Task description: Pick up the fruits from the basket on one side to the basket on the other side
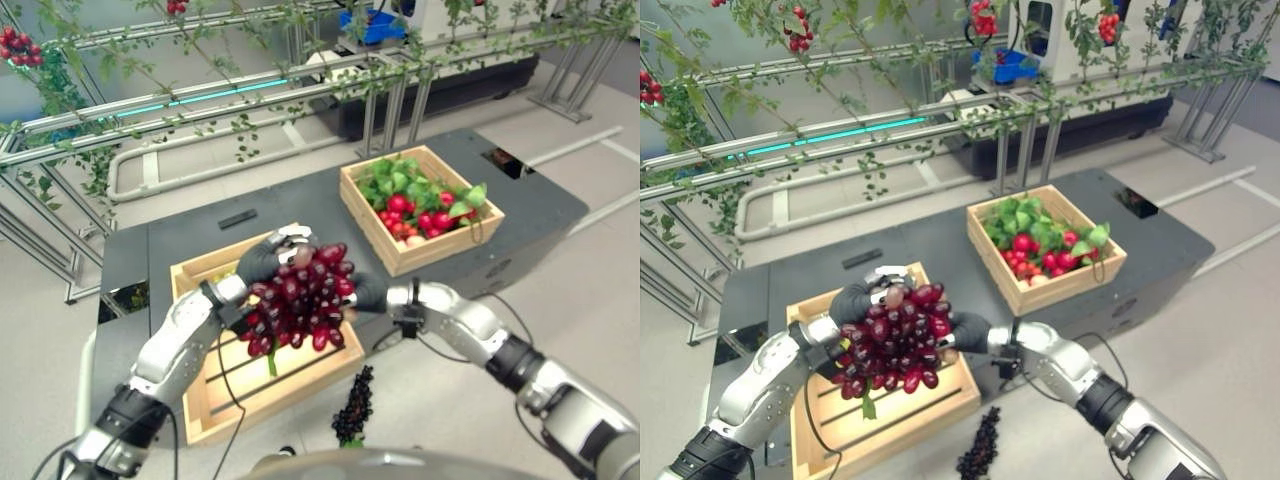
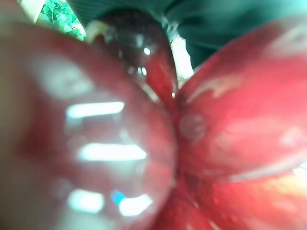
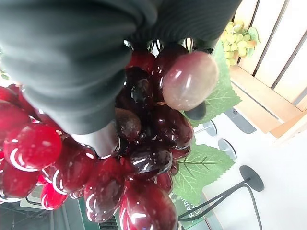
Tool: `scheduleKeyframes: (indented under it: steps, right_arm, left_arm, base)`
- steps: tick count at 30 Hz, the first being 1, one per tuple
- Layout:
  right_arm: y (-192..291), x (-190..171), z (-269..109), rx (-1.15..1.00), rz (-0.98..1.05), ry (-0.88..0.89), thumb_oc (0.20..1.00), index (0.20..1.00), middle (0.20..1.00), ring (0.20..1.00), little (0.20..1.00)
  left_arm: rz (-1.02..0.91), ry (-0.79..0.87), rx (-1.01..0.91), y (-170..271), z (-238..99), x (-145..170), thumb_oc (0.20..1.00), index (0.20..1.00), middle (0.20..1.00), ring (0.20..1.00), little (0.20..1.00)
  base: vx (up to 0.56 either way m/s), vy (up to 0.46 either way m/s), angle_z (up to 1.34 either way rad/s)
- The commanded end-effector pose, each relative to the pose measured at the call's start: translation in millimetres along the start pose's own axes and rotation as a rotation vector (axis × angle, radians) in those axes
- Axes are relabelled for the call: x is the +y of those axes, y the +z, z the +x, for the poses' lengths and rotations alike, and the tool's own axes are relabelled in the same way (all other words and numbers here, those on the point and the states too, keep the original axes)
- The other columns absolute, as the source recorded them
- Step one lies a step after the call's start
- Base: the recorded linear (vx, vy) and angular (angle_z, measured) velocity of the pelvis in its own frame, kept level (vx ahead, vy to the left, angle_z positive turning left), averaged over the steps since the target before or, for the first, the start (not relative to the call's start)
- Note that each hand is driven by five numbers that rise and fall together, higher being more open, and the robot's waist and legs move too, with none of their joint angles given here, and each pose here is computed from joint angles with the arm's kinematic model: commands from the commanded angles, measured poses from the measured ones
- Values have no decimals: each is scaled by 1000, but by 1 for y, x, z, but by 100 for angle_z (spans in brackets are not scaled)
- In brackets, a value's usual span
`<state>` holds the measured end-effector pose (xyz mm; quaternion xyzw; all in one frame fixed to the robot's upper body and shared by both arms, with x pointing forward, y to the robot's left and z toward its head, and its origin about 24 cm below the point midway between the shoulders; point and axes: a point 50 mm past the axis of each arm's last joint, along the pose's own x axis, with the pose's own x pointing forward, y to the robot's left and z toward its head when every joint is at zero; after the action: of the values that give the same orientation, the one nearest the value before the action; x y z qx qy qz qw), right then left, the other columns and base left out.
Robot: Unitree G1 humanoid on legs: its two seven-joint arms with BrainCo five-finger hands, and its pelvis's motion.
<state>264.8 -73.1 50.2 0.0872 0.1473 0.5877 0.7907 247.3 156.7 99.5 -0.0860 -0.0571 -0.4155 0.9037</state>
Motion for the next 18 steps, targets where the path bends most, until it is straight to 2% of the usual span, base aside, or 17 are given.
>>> scheduleKeyframes:
  steps: [1, 18]
  right_arm:
    - [25, 19, 23, -135, -13, 135, 200, 200, 200, 200, 200]
    - [24, 16, 17, -144, -6, 111, 200, 200, 200, 200, 200]
  left_arm:
    - [72, -84, -139, 25, 16, -8, 200, 200, 200, 200, 200]
    - [70, -69, -136, 24, 13, -7, 200, 200, 200, 200, 200]
  base:
    - [0, 0, 0]
    - [0, 0, 0]
